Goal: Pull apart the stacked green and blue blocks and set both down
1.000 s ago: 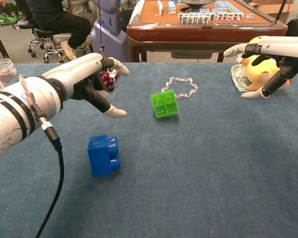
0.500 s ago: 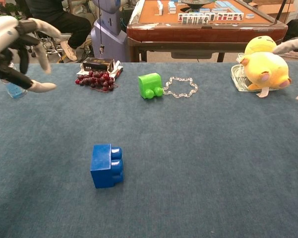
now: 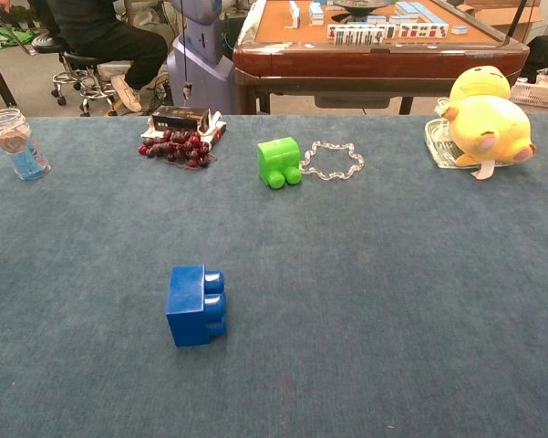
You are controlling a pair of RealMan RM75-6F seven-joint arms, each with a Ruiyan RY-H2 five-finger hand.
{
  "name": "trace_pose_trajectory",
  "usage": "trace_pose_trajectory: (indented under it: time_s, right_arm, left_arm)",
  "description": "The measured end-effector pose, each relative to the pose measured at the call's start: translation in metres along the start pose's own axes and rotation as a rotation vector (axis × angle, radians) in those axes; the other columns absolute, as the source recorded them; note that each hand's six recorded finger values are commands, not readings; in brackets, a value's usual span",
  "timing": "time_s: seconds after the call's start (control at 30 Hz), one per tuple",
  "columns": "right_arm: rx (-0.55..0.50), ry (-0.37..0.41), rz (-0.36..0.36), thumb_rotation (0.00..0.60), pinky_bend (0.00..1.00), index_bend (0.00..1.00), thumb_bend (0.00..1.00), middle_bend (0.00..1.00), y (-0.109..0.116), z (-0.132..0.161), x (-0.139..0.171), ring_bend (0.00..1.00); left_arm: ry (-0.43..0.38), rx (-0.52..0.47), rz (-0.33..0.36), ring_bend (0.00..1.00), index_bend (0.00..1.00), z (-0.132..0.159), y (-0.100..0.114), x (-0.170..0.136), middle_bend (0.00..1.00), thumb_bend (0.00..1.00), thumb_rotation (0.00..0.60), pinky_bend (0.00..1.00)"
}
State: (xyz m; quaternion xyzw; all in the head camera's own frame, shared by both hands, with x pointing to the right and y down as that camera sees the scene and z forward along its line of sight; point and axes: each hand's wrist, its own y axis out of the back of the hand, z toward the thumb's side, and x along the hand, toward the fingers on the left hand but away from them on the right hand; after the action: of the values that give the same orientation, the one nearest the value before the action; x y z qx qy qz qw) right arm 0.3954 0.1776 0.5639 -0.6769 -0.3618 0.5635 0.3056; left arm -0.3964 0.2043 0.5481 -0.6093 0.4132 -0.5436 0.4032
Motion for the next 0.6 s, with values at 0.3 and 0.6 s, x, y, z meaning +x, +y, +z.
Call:
trace_pose_trajectory:
  time_s: [0.3,0.6]
  right_arm:
    - [-0.043,-0.057,-0.033,0.600,0.11,0.18,0.22,0.04,0.003,-0.030,0.028,0.00]
    - [-0.053,-0.092,-0.044,0.600,0.11,0.19,0.22,0.04,0.005,-0.047,0.044,0.00]
  left_arm:
    - [0.080,0.006,-0.115,0.30,0.28,-0.031,-0.023,-0.032,0.35,0.18,0.600,0.46]
    - [0.117,0.020,-0.109,0.30,0.28,-0.043,-0.020,-0.036,0.35,0.18,0.600,0.46]
